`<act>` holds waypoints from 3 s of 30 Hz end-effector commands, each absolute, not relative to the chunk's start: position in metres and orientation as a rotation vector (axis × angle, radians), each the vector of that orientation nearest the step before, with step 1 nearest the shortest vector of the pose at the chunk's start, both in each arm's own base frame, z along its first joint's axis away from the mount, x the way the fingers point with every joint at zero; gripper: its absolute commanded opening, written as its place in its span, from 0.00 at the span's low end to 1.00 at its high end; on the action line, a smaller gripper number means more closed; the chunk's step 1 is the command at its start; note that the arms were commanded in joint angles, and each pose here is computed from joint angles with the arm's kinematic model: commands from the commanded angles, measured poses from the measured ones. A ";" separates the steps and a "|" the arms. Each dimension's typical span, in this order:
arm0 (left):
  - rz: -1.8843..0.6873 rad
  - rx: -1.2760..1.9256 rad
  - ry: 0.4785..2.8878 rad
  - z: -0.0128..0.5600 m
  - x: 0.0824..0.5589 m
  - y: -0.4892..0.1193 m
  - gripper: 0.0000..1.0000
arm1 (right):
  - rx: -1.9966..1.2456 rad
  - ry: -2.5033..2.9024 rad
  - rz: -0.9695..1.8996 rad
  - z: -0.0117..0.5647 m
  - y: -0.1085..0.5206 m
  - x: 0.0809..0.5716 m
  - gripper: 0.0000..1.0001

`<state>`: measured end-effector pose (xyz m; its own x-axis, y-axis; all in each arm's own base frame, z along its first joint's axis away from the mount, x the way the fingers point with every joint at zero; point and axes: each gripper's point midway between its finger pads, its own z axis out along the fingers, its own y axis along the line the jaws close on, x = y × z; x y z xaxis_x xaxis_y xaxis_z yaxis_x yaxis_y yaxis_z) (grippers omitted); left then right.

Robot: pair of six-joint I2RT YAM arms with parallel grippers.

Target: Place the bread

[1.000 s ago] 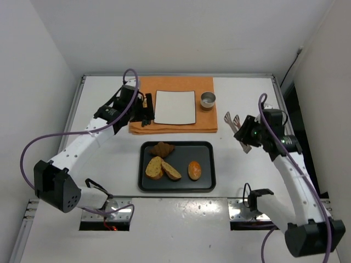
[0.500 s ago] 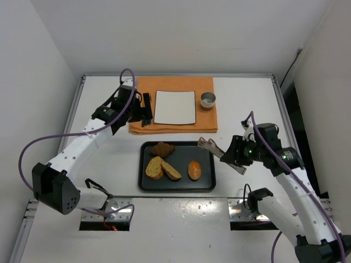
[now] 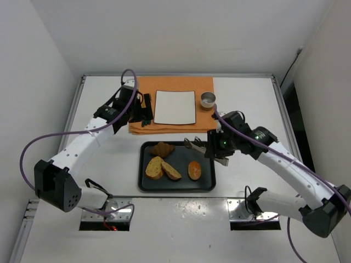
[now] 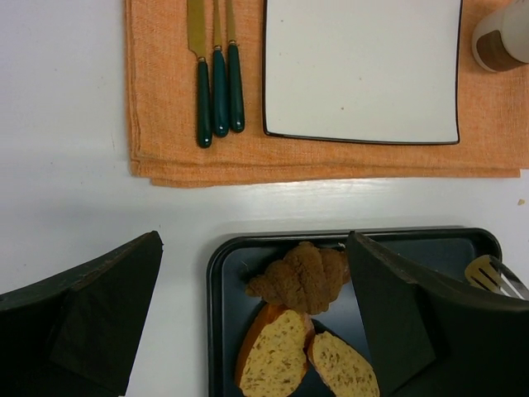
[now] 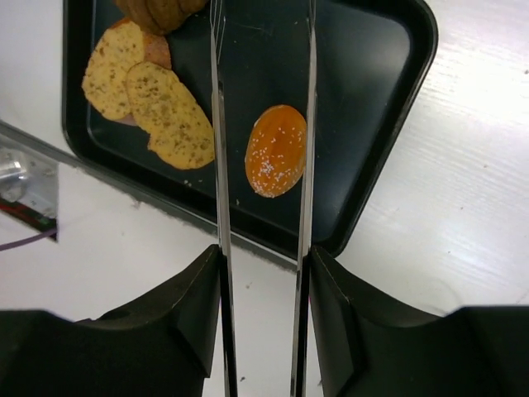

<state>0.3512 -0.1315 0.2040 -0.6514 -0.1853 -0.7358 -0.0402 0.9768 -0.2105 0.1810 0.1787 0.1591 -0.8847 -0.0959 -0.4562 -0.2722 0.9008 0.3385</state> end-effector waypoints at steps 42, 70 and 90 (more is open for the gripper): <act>-0.203 -0.170 2.276 0.200 0.354 -0.127 1.00 | -0.347 2.800 0.209 0.126 0.200 0.085 0.48; -0.216 -0.505 2.302 0.184 0.354 -0.066 1.00 | -0.232 2.171 0.061 0.232 0.299 0.372 0.29; -0.176 -0.532 2.269 0.194 0.347 -0.044 1.00 | -0.236 2.283 0.133 0.144 0.326 0.457 0.56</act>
<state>0.3487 -0.0482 0.1841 -0.6256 -0.4290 -0.6516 -0.3277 0.9025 -0.2795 0.4412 0.3112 0.0930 -0.7304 -0.1980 -0.6537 -0.2047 0.9765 -0.0670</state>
